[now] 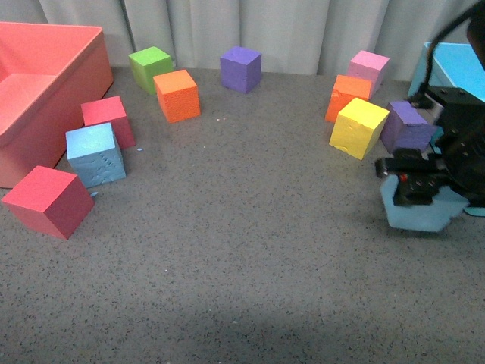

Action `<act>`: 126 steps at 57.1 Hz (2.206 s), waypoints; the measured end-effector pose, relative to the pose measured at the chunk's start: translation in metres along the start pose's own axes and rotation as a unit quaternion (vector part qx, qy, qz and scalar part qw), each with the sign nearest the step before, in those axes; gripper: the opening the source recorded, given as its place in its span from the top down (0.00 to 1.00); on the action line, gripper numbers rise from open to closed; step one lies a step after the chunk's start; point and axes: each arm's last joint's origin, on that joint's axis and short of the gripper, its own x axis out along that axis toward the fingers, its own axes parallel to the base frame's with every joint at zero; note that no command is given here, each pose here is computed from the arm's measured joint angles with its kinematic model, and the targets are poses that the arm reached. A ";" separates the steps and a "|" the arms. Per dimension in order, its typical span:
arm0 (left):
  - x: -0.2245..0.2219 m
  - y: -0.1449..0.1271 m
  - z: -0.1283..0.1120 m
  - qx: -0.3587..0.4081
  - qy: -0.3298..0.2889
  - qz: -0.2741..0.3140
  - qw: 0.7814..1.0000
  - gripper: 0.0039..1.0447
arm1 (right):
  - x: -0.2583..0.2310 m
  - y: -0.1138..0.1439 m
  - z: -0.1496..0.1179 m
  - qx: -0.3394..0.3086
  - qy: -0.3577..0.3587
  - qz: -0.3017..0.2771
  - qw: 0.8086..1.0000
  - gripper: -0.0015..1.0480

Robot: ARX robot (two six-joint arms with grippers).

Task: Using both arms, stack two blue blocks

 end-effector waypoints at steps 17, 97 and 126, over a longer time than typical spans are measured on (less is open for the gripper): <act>0.000 0.000 0.000 0.000 0.000 0.000 1.000 0.06 | 0.028 0.092 0.034 -0.030 0.018 0.031 0.999 0.57; 0.000 0.000 0.000 0.000 0.000 -0.001 1.000 0.06 | -0.014 0.103 0.039 -0.051 -0.313 -0.074 0.946 0.29; 0.000 0.000 0.000 0.000 0.000 0.000 1.000 0.06 | -0.108 -0.023 -0.093 -0.017 -0.554 -0.049 0.831 0.99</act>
